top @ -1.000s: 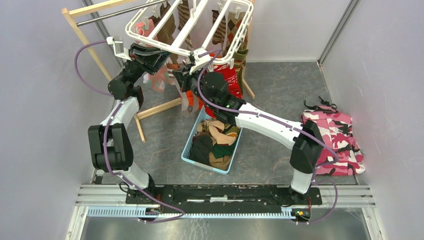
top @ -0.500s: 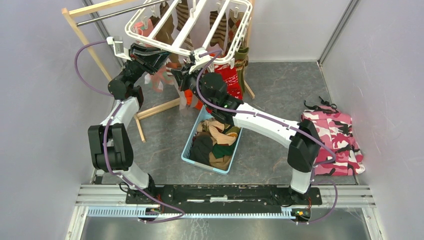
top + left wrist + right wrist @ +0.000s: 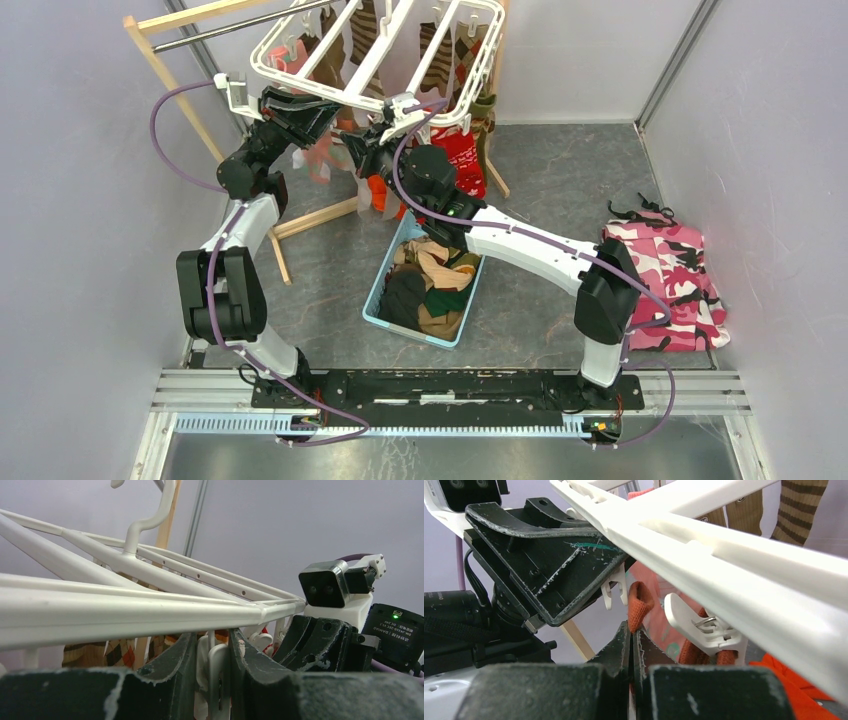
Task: Clip the socks to the hanger
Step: Clamp the sock onto the hanger.
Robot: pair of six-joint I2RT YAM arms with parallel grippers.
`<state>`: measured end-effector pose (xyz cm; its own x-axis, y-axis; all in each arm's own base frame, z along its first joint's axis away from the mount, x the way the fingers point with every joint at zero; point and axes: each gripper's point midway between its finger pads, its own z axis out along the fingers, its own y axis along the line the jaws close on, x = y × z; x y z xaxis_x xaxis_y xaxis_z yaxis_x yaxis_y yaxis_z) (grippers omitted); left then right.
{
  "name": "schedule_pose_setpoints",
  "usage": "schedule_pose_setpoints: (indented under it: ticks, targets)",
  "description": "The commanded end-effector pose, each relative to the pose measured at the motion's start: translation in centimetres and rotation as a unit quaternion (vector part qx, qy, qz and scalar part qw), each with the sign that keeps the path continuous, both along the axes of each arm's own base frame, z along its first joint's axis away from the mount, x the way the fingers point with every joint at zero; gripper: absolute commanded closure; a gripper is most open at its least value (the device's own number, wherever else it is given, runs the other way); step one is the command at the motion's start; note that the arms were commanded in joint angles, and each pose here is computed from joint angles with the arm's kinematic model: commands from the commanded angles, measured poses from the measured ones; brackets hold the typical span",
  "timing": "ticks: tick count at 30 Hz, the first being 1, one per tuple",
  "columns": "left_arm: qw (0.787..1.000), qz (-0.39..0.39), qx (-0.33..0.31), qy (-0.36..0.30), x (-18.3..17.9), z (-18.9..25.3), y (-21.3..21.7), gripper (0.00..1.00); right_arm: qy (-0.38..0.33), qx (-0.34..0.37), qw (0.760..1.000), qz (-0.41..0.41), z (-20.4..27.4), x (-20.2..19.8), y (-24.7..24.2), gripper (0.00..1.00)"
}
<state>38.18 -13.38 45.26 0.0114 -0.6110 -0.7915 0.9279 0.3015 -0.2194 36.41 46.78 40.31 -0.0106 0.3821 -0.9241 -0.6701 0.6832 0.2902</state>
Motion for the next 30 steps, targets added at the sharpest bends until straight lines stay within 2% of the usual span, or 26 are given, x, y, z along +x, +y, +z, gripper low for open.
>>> schedule_pose_setpoints:
  ticks: [1, 14, 30]
  targets:
    - [0.993, -0.020, -0.003, -0.115, -4.8, 3.4, -0.6, 0.98, -0.023, 0.046, 0.999, -0.006, 3.4, 0.2, -0.4, 1.00]
    - [0.993, -0.020, -0.010, -0.120, -4.9, 4.1, -0.5, 0.98, -0.022, -0.006, 0.999, 0.035, 0.3, -1.1, 0.3, 1.00]
    - [0.993, -0.021, -0.013, -0.118, -5.2, 4.2, -0.4, 0.98, -0.049, 0.028, 0.998, 0.012, 3.4, -0.6, -0.4, 1.00]
